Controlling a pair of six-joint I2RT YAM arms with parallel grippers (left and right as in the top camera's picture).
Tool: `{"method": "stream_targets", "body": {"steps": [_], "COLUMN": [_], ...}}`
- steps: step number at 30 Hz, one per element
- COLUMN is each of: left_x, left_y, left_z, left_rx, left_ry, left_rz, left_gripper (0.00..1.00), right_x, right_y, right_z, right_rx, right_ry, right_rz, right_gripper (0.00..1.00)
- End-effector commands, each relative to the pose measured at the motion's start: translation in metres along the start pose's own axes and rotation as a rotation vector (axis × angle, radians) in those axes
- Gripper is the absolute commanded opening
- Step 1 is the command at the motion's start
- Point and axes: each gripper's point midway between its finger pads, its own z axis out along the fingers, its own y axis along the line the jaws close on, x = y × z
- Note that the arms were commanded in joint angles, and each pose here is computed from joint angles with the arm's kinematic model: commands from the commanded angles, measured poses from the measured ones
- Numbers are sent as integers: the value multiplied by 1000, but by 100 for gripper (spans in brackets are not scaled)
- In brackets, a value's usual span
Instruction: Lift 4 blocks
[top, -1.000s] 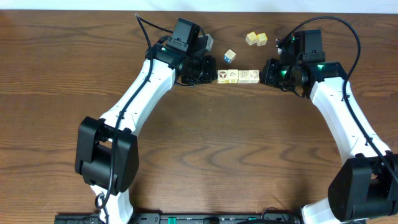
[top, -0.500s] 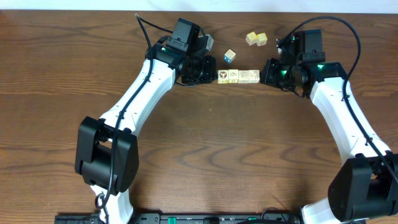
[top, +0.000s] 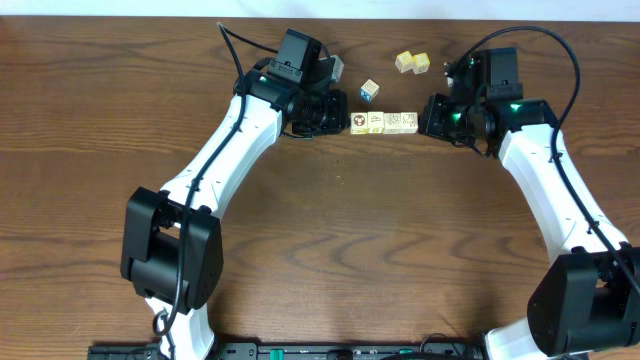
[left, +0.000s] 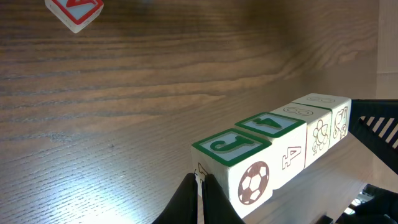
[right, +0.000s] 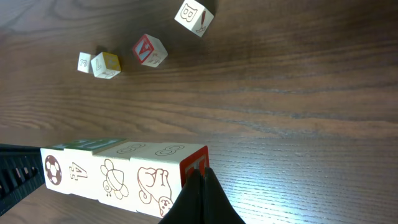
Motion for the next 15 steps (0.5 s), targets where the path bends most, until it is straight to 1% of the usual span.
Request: {"method": "stream_targets", "body": {"steps": [1,15], "left_x": [12,13], "left_y": [-46,-46], "left_z": [-6,-6], "left_rx": [130,129], "left_ry": [32,35], "left_rz": [54,53], "left_gripper": [7,7], "right_x": [19,20], "right_y": [42,43], "right_z": [6,6], "right_rx": [-150,-157], "right_ry": [79,82], "right_rz": [-32,-31], "right_gripper": [1,1]}}
